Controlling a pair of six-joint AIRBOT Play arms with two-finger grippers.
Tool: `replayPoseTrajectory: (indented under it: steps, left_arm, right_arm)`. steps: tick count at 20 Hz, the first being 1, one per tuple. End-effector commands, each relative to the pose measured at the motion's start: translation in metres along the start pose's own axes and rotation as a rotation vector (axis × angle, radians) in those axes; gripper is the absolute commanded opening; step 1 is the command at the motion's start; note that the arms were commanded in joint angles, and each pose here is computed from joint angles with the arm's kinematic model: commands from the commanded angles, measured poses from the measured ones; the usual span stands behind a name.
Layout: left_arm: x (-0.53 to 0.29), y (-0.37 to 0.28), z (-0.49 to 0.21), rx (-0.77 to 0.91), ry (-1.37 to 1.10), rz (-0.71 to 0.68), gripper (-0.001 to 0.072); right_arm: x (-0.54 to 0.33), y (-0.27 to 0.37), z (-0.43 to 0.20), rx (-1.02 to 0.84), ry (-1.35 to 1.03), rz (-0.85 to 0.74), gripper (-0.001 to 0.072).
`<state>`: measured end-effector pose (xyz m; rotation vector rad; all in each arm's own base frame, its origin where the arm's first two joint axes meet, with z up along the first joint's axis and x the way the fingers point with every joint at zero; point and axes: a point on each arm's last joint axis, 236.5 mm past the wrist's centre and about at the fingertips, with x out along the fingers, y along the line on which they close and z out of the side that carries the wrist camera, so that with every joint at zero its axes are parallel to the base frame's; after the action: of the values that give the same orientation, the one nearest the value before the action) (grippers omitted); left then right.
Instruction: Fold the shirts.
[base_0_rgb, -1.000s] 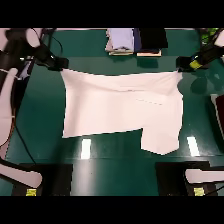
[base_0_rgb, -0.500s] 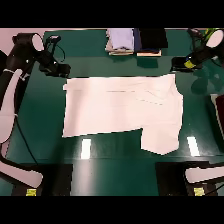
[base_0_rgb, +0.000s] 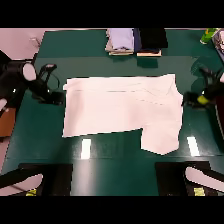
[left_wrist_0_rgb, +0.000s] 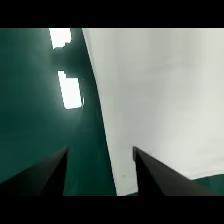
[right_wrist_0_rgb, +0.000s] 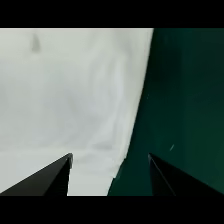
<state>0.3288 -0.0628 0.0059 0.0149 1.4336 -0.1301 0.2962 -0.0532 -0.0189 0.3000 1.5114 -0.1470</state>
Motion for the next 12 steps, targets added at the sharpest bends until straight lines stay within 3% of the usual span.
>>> replayPoseTrajectory:
  steps: [1, 5, 7, 10, 11, 12]
  left_arm:
    - [0.010, -0.010, -0.040, -0.035, 0.013, -0.055, 0.0481]
    - [0.011, -0.015, -0.042, -0.042, 0.013, -0.076, 0.0481]
    - [0.011, -0.016, -0.041, -0.043, 0.007, -0.078, 0.0481]
    - [0.011, -0.016, -0.041, -0.044, 0.007, -0.080, 0.0481]
    - [0.011, -0.016, -0.041, -0.043, 0.010, -0.080, 0.0481]
    - [0.011, -0.016, -0.043, -0.042, 0.017, -0.080, 0.0481]
  right_arm:
    - [0.044, -0.017, -0.053, 0.069, 0.107, 0.004, 0.0556]
    - [0.065, -0.004, -0.060, 0.104, 0.098, 0.064, 0.0550]
    - [0.067, -0.002, -0.057, 0.105, 0.083, 0.072, 0.0477]
    - [0.068, 0.007, -0.053, 0.065, 0.065, 0.068, 0.0430]
    - [0.069, 0.012, -0.051, 0.043, 0.053, 0.067, 0.0378]
    - [0.070, 0.016, -0.050, 0.022, 0.045, 0.063, 0.0175]
